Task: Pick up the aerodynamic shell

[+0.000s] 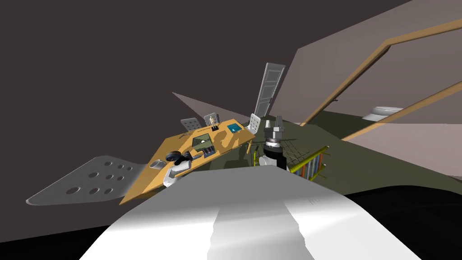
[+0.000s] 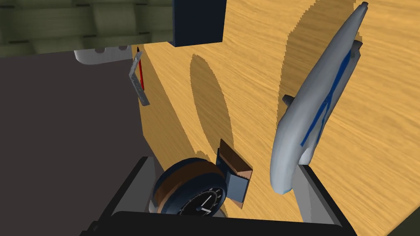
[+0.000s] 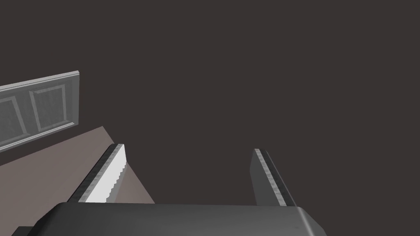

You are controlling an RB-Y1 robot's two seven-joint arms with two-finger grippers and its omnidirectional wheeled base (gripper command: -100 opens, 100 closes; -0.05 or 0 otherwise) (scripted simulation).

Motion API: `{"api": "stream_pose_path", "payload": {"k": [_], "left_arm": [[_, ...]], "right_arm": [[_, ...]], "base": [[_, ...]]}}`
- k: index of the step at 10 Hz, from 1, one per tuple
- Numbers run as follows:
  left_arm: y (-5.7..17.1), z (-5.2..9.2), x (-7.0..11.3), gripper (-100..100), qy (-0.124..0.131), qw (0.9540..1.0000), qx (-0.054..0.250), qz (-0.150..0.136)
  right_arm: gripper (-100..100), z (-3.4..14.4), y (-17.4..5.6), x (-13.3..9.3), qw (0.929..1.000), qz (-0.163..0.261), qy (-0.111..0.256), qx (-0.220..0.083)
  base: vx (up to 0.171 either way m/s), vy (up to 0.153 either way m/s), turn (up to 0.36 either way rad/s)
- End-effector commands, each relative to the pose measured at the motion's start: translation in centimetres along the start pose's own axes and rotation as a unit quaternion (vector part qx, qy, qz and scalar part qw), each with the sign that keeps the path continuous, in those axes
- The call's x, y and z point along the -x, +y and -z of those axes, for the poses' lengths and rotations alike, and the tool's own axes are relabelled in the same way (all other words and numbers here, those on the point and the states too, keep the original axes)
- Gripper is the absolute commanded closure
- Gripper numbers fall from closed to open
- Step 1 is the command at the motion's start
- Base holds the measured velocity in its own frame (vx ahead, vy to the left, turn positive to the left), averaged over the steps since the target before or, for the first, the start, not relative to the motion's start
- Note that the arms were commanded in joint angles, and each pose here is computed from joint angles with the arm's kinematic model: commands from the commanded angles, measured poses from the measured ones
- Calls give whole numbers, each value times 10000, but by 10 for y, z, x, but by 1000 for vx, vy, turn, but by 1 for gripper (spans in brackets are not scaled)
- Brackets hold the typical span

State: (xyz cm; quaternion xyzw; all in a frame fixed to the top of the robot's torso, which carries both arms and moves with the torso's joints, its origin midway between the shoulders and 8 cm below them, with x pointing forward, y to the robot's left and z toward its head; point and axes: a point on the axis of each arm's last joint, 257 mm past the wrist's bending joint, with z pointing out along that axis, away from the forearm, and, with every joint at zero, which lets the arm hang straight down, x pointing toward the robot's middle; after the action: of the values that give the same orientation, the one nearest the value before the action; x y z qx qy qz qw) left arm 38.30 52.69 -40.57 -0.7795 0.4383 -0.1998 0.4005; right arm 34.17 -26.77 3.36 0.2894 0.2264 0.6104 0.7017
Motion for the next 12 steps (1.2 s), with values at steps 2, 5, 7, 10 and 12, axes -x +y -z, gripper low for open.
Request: {"api": "stream_pose_path", "payload": {"k": [2,5,7,10,12], "left_arm": [[24,-9,15,-100,-198,9988,427,150],[45,-15,29,-100,-392,9951,848,327],[54,-16,35,-100,-475,9927,1035,408],[80,-18,49,-100,-665,9845,1507,607],[95,-17,54,-100,-741,9794,1744,698]], "right_arm": [[0,0,0,0,10000,0,0,0],[0,0,0,0,10000,0,0,0],[0,0,0,0,10000,0,0,0],[0,0,0,0,10000,0,0,0],[0,0,0,0,10000,0,0,0]], "base": [[47,-8,-33],[54,-7,-45],[55,0,-38],[48,-8,-40],[57,1,-32]]}}
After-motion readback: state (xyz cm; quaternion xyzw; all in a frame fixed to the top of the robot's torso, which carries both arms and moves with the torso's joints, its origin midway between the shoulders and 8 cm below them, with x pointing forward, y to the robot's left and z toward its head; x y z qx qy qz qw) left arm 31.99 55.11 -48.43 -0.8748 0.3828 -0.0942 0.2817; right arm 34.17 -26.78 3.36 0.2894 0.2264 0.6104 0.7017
